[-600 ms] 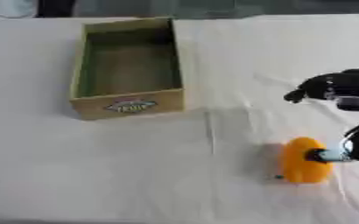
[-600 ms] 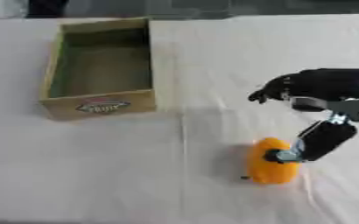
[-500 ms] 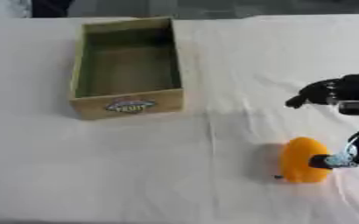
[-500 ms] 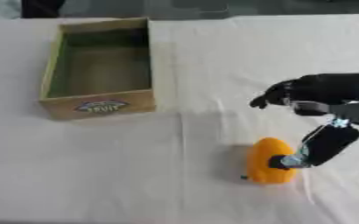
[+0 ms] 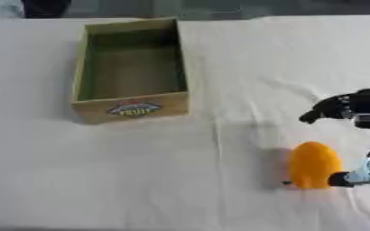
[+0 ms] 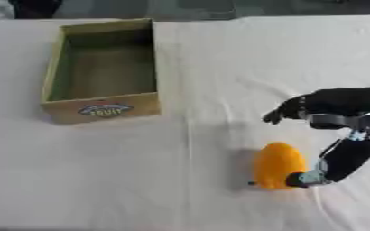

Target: Pick up objects on the table and place them in the box.

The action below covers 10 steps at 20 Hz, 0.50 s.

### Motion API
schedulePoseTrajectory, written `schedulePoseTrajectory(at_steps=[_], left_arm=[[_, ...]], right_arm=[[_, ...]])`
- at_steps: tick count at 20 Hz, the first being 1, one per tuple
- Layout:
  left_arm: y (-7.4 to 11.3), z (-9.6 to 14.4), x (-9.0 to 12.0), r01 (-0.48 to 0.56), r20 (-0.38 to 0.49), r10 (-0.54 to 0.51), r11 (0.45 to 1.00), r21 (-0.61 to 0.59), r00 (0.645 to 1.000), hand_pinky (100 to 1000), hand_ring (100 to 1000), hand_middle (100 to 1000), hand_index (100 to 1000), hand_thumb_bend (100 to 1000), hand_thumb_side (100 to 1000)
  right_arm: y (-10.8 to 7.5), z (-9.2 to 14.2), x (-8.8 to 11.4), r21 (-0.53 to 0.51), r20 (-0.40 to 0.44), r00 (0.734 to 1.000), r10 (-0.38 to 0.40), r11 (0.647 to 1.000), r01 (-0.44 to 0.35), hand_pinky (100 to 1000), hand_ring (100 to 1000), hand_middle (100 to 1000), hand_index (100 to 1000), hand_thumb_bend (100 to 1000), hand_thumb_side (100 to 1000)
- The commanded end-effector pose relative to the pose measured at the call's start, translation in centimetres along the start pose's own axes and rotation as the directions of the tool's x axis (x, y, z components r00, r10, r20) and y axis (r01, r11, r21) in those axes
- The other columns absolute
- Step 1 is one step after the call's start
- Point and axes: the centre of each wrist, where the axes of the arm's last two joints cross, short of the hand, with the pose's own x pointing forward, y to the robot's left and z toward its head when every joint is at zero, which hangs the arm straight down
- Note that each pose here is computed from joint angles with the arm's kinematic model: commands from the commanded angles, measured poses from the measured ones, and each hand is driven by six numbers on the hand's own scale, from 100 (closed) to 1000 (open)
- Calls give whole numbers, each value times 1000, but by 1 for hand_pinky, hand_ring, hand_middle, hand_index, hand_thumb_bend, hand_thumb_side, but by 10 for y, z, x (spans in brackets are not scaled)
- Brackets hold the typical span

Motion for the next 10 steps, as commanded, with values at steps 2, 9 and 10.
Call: schedulePoseTrajectory(at_steps=[2,9,10], left_arm=[[2,-7,8,2,42,-2,1000,-3,999,767,683,708,867,100,927],[0,-7,8,-6,40,6,1000,-6,999,767,683,708,867,100,927],[0,-7,8,-8,40,8,1000,-7,999,767,683,708,867,100,927]], right_arm=[[2,4,1,45,-31,1000,-1,999,2,871,989,866,1000,543,544],[11,-8,8,82,-40,999,-6,997,10,868,982,860,1000,537,543],[11,-9,9,83,-40,999,-4,997,7,867,980,858,1000,543,549]])
